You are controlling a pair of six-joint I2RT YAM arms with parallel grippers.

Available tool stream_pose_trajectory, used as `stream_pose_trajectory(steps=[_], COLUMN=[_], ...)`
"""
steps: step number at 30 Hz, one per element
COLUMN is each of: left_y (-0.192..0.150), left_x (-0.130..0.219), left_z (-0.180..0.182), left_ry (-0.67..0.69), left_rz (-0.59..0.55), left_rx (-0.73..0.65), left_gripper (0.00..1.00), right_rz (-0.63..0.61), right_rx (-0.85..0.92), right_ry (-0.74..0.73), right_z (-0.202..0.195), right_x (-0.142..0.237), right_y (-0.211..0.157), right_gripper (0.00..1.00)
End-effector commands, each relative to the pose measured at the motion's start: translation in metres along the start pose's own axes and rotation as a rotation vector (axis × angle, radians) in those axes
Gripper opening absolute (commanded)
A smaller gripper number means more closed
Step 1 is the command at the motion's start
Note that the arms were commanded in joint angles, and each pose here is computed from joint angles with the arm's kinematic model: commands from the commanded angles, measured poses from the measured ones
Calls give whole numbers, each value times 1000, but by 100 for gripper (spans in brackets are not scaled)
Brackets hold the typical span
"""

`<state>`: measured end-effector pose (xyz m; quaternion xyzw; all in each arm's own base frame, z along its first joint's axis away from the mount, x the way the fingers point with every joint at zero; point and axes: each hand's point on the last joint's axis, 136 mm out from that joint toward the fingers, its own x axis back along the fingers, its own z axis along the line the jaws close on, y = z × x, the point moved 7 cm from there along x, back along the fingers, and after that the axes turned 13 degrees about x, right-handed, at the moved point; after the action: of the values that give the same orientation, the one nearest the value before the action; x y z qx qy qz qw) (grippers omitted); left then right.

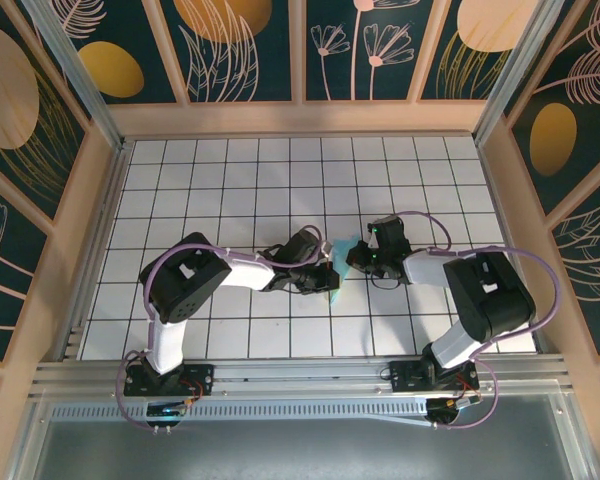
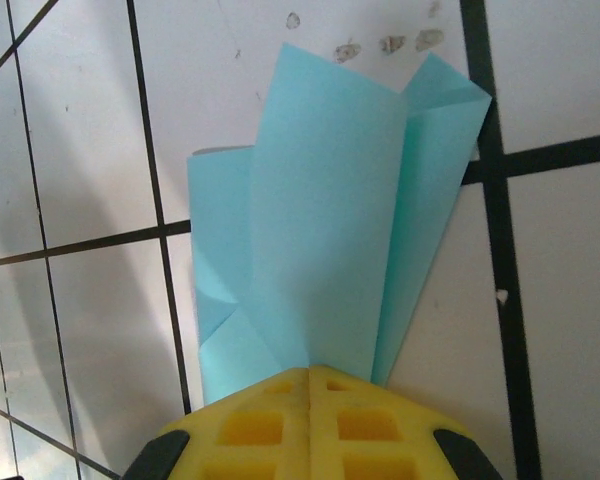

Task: Fold a paper plane with a square sheet of paper (fold left side to right side)
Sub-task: Fold the wing for the fifth time at the center of the table.

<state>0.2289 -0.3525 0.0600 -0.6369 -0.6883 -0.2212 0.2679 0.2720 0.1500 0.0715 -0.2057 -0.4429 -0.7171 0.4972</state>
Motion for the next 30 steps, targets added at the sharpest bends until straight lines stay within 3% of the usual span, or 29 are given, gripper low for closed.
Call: stream_pose_trajectory(steps=[1,5,13,30], left_y=[-8,-5,-5,-5], left_x=[-10,-12,-13,-11], left_z=[39,38,41,46], left_ry=[202,231,269,311], left_rz=[-6,-25,-36,-43], left_rx=[6,-12,-27,-30], left_gripper=[1,1,0,0], right_rz=[-50,-99,-84,-43], right_rx=[45,78,77,108], right_ry=[-6,17,127,14], right_z=[9,15,18,6], right_x=[14,26,25,3], right_y=[11,14,-8,-3], right_gripper=[0,0,0,0])
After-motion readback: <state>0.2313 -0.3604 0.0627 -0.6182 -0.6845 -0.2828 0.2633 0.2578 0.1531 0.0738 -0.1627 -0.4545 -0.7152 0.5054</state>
